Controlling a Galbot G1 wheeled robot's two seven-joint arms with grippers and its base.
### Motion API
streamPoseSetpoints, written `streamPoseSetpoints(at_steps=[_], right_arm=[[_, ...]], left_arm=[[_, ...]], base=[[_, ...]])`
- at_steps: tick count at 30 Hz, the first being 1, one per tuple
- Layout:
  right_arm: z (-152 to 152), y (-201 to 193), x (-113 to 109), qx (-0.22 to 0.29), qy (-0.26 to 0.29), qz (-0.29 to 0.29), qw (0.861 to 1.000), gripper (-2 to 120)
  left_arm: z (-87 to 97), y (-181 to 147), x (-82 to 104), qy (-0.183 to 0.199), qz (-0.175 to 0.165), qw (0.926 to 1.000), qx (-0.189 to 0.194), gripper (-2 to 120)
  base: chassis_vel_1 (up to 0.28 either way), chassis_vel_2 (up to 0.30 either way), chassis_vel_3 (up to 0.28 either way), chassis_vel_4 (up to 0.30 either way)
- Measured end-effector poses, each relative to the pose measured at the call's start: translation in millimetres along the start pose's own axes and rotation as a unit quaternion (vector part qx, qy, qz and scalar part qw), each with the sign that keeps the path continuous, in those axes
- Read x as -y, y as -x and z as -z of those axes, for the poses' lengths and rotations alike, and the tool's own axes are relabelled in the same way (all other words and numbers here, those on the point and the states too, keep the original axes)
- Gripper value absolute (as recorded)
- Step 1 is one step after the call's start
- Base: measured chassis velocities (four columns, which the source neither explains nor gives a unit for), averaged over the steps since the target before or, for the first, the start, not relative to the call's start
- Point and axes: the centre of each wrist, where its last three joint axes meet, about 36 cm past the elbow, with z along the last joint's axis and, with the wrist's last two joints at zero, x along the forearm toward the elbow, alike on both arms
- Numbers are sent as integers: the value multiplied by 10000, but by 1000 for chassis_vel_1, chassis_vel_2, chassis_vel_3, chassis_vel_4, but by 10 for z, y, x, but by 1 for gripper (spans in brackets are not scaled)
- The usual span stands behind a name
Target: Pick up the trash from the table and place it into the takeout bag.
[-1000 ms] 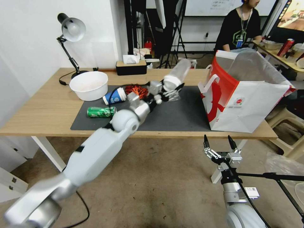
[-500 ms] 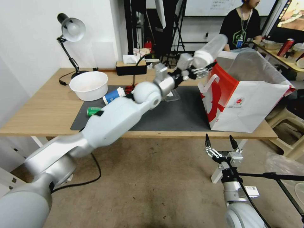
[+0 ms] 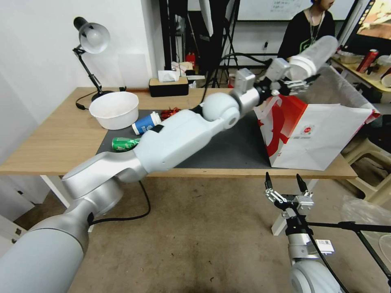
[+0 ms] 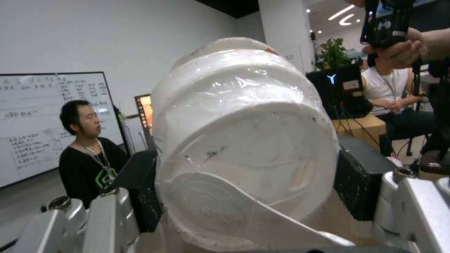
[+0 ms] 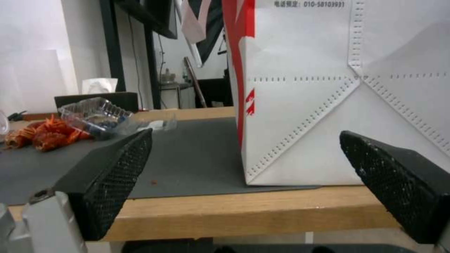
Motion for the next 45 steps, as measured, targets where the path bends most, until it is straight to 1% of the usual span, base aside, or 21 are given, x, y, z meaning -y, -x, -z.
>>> streamPoseSetpoints(at_steps=[1, 5, 6, 7, 10, 11, 12, 14, 18, 23, 25, 26, 29, 32, 34, 35, 38, 39, 42, 43, 45], right_arm=[[7, 3, 6, 9, 2, -11, 10000, 99], [7, -2, 8, 17, 10, -31, 10000, 99], [4, -8, 4, 16, 18, -38, 10000, 99], [4, -8, 4, 16, 18, -38, 10000, 99], [1, -9, 1, 23, 26, -45, 10000, 99], [1, -9, 1, 23, 26, -45, 10000, 99], [2, -6, 1, 27, 27, -47, 10000, 98], [3, 0, 0, 34, 28, -51, 10000, 98], [4, 0, 0, 35, 29, -53, 10000, 98], [4, -3, -2, 34, 32, -58, 10000, 98], [10, 2, -7, 46, 39, -60, 10000, 98], [10, 2, -7, 46, 39, -60, 10000, 98], [21, 18, -10, 70, 42, -63, 9999, 98], [21, 17, -10, 69, 42, -64, 9999, 98], [22, 4, -16, 59, 42, -67, 10000, 98], [22, 4, -16, 59, 42, -67, 10000, 98], [29, -12, -26, 47, 42, -54, 10000, 98], [29, -12, -26, 47, 42, -54, 10000, 98], [30, -19, -25, 29, 29, -32, 10000, 99], [30, -19, -25, 29, 29, -32, 10000, 99], [28, -22, -34, 18, 22, -8, 10000, 100]], left_arm=[[-40, 52, 15, 32, -22, 10000, -46, 69], [-68, 97, 33, 57, -60, 10000, -49, 70], [-68, 107, 48, 55, -64, 10000, -46, 77], [-68, 107, 48, 55, -64, 10000, -46, 77], [-52, 120, 53, 78, -66, 9999, -44, 92], [-52, 120, 53, 78, -66, 9999, -44, 92], [-50, 123, 55, 79, -64, 9999, -42, 97], [-48, 125, 58, 78, -49, 10000, -39, 99], [-34, 122, 57, 78, -21, 10000, -19, 100], [51, 86, 24, -29, 129, 9998, 118, 100], [95, -36, -28, -246, 337, 9989, 203, 100], [95, -36, -28, -246, 337, 9989, 203, 100], [74, -298, -164, -448, 719, 9961, 254, 100], [64, -379, -212, -499, 840, 9949, 262, 100], [-47, -655, -283, -729, 1193, 9900, 191, 100], [-47, -655, -283, -729, 1193, 9900, 191, 100], [-208, -1049, -311, -978, 1607, 9820, 146, 100], [-208, -1049, -311, -978, 1607, 9820, 146, 100], [-272, -1339, -279, -1006, 1846, 9776, 141, 100], [-272, -1339, -279, -1006, 1846, 9776, 141, 100], [-302, -1582, -267, -979, 2017, 9745, 99, 100]], base=[[0, 0, 0, 0], [0, 0, 0, 0], [0, 0, 0, 0], [0, 0, 0, 0], [0, 0, 0, 0], [0, 0, 0, 0], [0, 0, 0, 0], [0, 0, 0, 0], [0, 0, 0, 0], [0, 0, 0, 0], [0, 0, 0, 0], [0, 0, 0, 0], [0, 0, 0, 0], [0, 0, 0, 0], [0, 0, 0, 0], [0, 0, 0, 0], [0, 0, 0, 0], [0, 0, 0, 0], [0, 0, 0, 0], [0, 0, 0, 0], [0, 0, 0, 0]])
